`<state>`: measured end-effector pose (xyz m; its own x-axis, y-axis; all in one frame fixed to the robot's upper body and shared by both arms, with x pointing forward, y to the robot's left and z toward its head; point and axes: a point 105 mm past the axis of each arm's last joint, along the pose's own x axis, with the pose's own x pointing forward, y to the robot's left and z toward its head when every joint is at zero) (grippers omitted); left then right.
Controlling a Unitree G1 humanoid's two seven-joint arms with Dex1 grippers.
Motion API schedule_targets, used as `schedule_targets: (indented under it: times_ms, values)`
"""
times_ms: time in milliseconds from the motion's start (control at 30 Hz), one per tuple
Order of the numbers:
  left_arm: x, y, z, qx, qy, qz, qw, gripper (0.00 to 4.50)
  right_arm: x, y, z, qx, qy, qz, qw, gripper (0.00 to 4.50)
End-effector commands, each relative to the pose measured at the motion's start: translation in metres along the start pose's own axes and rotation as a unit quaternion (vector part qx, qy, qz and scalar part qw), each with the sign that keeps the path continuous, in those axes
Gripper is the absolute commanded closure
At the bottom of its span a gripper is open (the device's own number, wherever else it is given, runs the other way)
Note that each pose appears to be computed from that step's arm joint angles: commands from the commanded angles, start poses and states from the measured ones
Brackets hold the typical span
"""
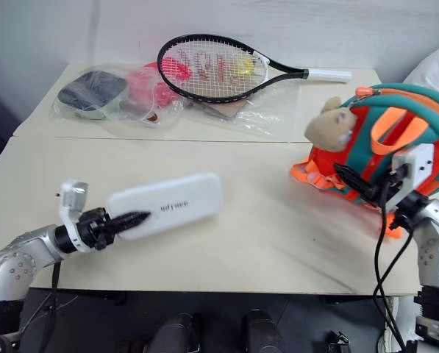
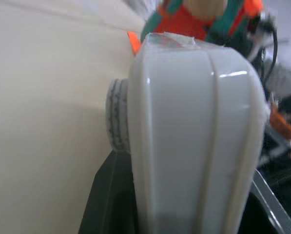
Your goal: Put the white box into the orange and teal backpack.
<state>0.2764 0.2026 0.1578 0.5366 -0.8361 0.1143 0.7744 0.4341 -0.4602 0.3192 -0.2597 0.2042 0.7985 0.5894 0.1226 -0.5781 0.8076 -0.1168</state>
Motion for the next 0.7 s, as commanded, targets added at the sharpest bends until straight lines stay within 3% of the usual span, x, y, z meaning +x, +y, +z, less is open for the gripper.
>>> schedule_targets:
  times_ms: [33, 167, 400, 600, 700]
  values:
    - [-0.015, 0.011, 0.033, 0.002, -0.09, 0.044, 0.995, 3.27, 0.016, 0.038, 0.016, 0.027, -0.018, 0.092, 0.995, 3.28]
    - [-0.024, 0.033, 0.046, -0.003, -0.146, 0.101, 0.984, 3.27, 0.035, 0.093, 0.026, 0.064, -0.036, 0.199, 0.977, 4.49]
    - [-0.029, 0.051, 0.06, -0.016, -0.203, 0.139, 0.969, 3.27, 0.052, 0.187, 0.063, 0.117, -0.093, 0.371, 0.917, 4.49]
    - [-0.028, 0.052, 0.059, 0.029, -0.161, 0.155, 0.974, 3.27, 0.029, 0.202, 0.077, 0.16, -0.067, 0.418, 0.892, 4.49]
    - [-0.032, 0.023, 0.056, 0.087, -0.121, 0.1, 0.984, 3.27, 0.004, 0.18, 0.059, 0.202, 0.018, 0.398, 0.895, 4.49]
